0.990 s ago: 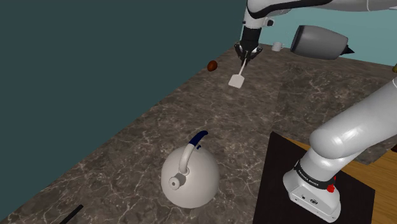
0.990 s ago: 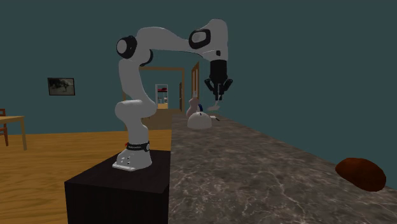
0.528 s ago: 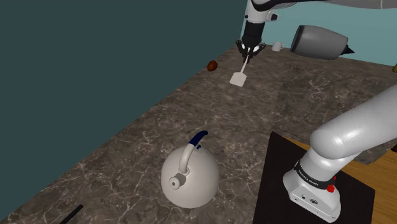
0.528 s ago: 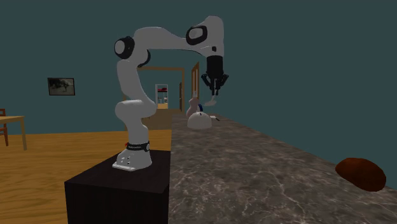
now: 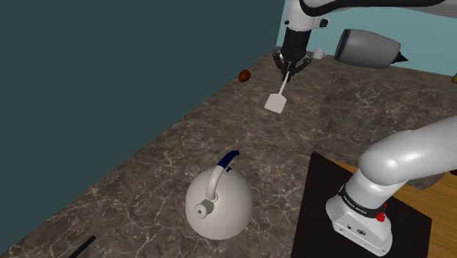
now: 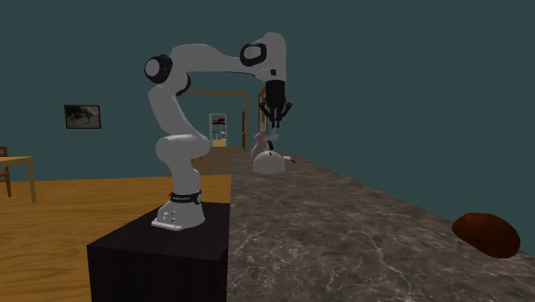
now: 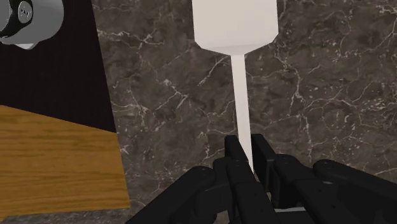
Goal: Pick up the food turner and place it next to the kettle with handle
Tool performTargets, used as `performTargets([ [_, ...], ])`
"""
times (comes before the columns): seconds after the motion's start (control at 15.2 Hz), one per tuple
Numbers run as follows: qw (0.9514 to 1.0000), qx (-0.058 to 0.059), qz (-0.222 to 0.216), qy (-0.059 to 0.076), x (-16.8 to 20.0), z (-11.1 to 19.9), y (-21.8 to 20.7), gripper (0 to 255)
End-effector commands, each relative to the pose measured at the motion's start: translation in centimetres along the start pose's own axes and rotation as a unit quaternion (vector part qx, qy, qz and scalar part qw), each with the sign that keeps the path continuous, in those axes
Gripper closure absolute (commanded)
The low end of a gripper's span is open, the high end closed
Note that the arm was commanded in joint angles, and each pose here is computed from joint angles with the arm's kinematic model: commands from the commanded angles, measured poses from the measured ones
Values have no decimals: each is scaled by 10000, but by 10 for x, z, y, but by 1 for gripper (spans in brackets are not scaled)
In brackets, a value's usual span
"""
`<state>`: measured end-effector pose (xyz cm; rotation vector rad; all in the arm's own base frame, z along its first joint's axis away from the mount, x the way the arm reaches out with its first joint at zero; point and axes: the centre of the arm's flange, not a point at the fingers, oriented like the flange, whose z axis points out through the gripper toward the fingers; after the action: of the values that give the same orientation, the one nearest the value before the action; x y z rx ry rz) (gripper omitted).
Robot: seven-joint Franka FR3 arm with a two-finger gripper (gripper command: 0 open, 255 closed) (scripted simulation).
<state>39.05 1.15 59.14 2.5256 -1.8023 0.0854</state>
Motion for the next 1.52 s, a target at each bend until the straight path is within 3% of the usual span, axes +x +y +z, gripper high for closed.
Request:
performTargets([
  [0.0,10000,-5,5,-1,-26,0,8,255],
  [1.06,10000,-5,5,-1,-229,-14,81,255],
  [1.45,10000,-5,5,-1,-232,17,81,255],
])
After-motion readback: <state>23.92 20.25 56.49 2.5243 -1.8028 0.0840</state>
